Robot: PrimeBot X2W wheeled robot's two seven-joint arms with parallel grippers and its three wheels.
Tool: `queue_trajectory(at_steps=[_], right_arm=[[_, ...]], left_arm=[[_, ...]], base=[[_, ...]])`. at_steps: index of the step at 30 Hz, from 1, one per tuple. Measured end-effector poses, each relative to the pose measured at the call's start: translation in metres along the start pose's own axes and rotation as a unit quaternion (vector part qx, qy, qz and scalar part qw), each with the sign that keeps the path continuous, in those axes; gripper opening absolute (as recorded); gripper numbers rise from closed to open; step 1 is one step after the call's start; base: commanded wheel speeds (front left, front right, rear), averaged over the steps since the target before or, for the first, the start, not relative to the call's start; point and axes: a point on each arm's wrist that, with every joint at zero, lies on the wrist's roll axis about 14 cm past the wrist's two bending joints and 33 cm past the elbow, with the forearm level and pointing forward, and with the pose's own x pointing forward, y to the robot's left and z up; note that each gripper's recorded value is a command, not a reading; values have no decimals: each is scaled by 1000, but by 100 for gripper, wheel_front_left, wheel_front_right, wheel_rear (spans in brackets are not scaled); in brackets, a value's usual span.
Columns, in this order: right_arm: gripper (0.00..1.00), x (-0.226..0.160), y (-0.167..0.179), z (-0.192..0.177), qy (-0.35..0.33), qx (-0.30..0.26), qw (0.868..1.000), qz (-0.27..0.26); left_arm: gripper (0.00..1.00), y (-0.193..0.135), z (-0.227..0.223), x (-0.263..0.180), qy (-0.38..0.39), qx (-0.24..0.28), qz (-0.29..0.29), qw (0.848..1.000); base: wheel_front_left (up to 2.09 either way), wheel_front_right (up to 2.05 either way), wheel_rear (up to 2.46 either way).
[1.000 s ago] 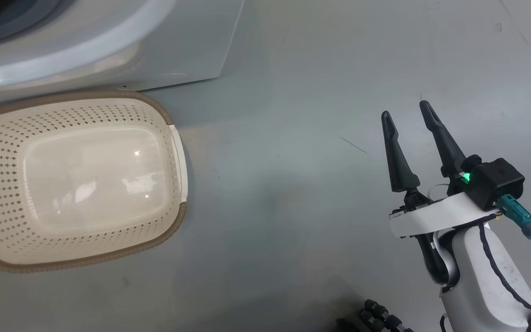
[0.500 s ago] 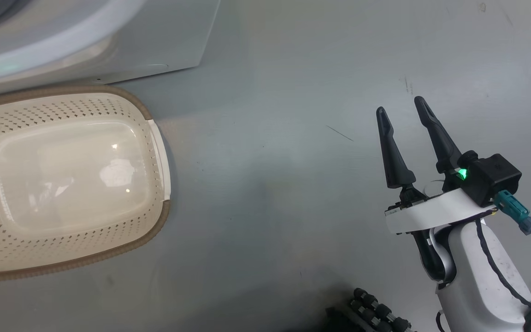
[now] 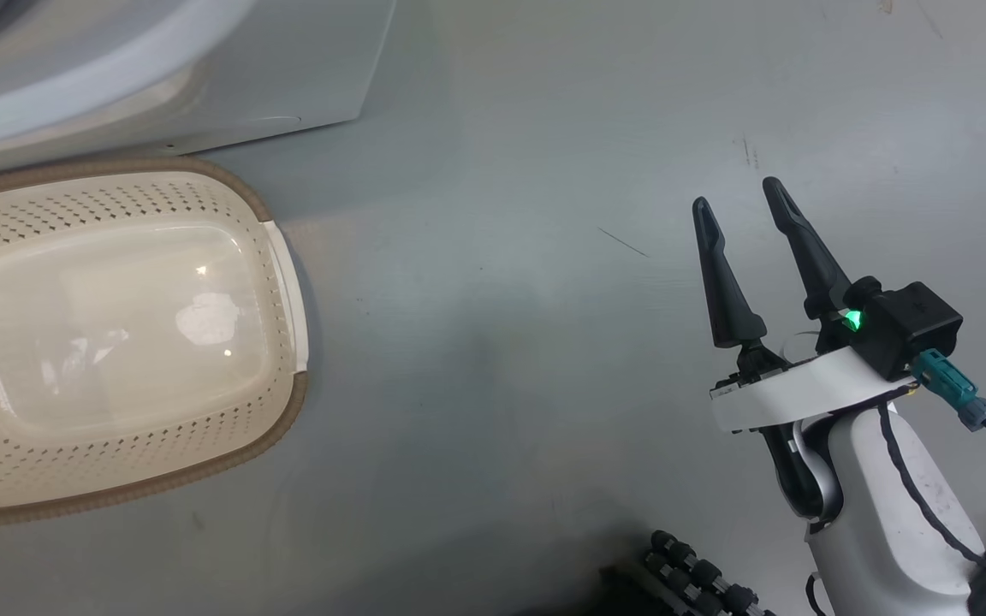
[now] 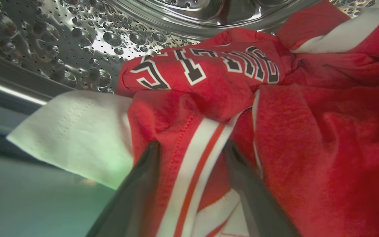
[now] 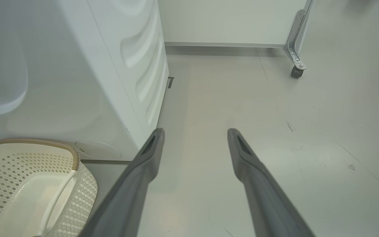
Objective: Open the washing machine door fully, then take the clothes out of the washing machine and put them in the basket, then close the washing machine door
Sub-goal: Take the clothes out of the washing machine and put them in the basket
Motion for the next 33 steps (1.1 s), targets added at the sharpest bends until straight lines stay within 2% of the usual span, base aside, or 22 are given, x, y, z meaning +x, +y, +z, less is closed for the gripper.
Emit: queue_trajectory(at_steps=[1, 12, 18, 26, 33], right_arm=[[100, 0, 0, 0, 0, 0, 1000, 0], [100, 2, -1, 4, -6, 1, 1000, -1], [100, 2, 1, 12, -17, 3, 1000, 2], [100, 1, 9, 31, -42, -3, 999, 13], [100, -2, 16, 47, -64, -8, 998, 27]], left_arm=[[0, 0, 0, 1, 1, 0, 0, 1000], [0, 0, 3, -2, -10, -1, 0, 1000], [0, -13, 19, -13, -48, -5, -19, 999], [0, -42, 36, -47, -104, -20, -63, 992], [0, -50, 41, -82, -135, -27, -84, 987]], base=[[0, 0, 0], [0, 0, 0], [0, 0, 0], [0, 0, 0], [0, 0, 0]])
